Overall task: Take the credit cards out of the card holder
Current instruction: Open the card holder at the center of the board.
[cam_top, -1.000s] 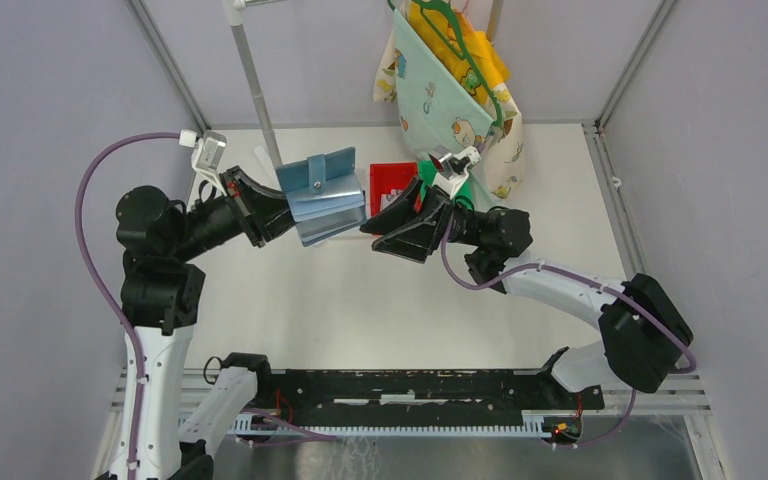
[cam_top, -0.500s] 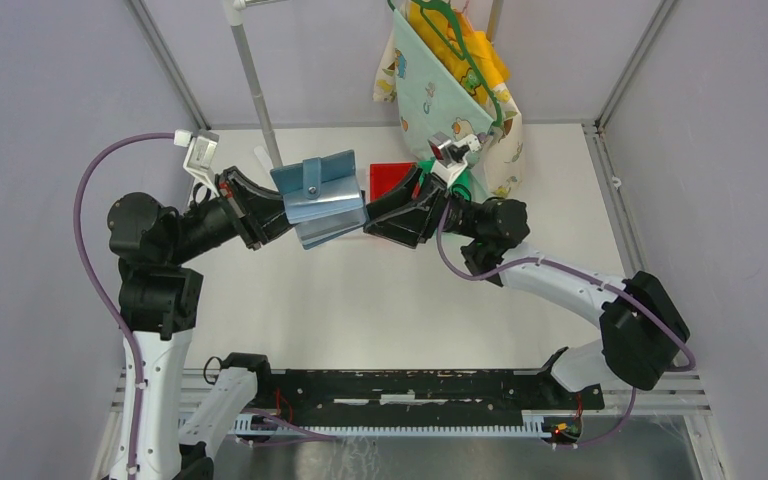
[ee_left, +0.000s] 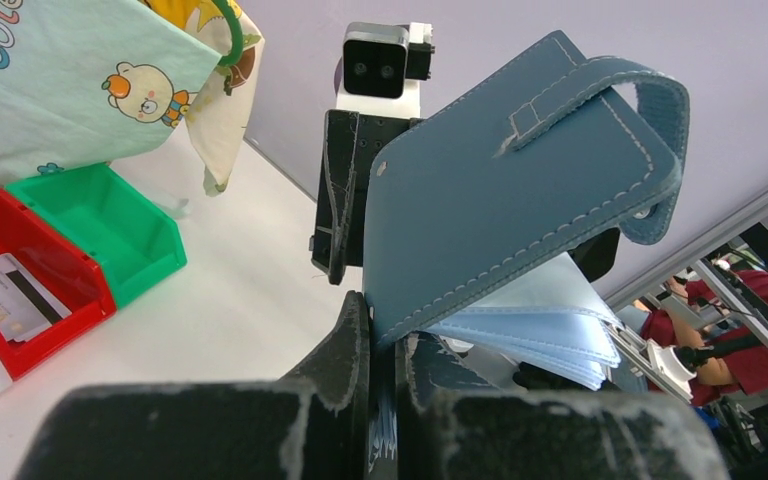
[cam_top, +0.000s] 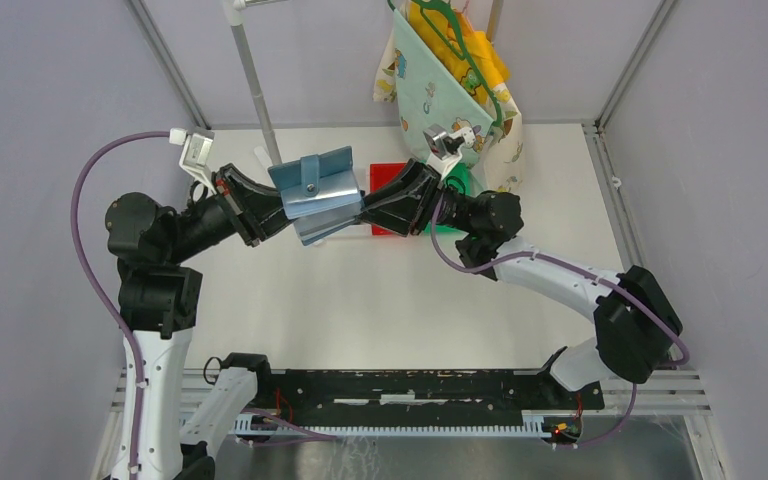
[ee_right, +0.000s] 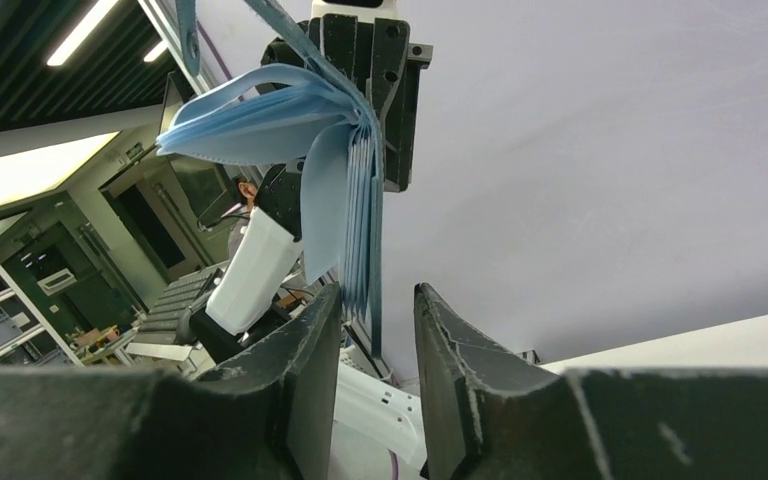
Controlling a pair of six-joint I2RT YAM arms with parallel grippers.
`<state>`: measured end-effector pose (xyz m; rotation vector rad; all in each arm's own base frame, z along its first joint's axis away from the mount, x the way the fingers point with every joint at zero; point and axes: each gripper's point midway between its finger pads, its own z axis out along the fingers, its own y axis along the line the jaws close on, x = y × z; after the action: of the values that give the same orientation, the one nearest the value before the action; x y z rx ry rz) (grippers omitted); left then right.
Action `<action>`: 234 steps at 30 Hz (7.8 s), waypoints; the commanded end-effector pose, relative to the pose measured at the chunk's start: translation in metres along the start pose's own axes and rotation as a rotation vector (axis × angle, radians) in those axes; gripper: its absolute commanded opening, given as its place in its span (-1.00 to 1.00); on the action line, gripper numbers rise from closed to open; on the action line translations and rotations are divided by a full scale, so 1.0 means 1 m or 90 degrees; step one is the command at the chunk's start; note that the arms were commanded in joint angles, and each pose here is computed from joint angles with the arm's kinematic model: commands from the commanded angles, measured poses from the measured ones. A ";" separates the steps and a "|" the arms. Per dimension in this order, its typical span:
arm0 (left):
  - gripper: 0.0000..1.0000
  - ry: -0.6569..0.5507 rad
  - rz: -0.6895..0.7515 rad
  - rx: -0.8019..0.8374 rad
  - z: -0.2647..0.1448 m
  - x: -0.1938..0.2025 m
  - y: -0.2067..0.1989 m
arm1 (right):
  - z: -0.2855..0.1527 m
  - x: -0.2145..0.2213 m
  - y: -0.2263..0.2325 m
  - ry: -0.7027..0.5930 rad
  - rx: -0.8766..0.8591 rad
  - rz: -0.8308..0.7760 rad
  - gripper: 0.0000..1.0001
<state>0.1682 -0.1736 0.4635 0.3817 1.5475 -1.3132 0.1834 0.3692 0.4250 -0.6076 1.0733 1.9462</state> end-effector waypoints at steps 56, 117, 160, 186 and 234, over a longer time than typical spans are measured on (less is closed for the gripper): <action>0.99 0.021 0.291 -0.339 -0.050 0.102 0.178 | -0.049 0.087 -0.142 0.688 0.819 -0.516 -1.00; 0.99 0.032 0.526 -0.240 -0.057 0.087 0.117 | 0.042 0.084 -0.066 0.351 0.455 -0.154 -1.00; 0.21 -0.031 0.533 -0.406 -0.079 0.041 0.133 | 0.029 0.090 -0.053 0.357 0.416 -0.172 -1.00; 0.26 0.073 0.557 -0.315 -0.076 0.084 0.126 | 0.013 0.087 -0.039 0.367 0.292 -0.126 -1.00; -0.96 0.183 0.337 -0.027 -0.041 0.082 0.027 | -0.013 0.096 -0.011 0.351 0.099 -0.136 -0.59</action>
<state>0.1616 -0.1326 0.3322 0.8656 1.6890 -0.6209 0.1644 0.3987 0.3183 -1.0869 1.6108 1.4214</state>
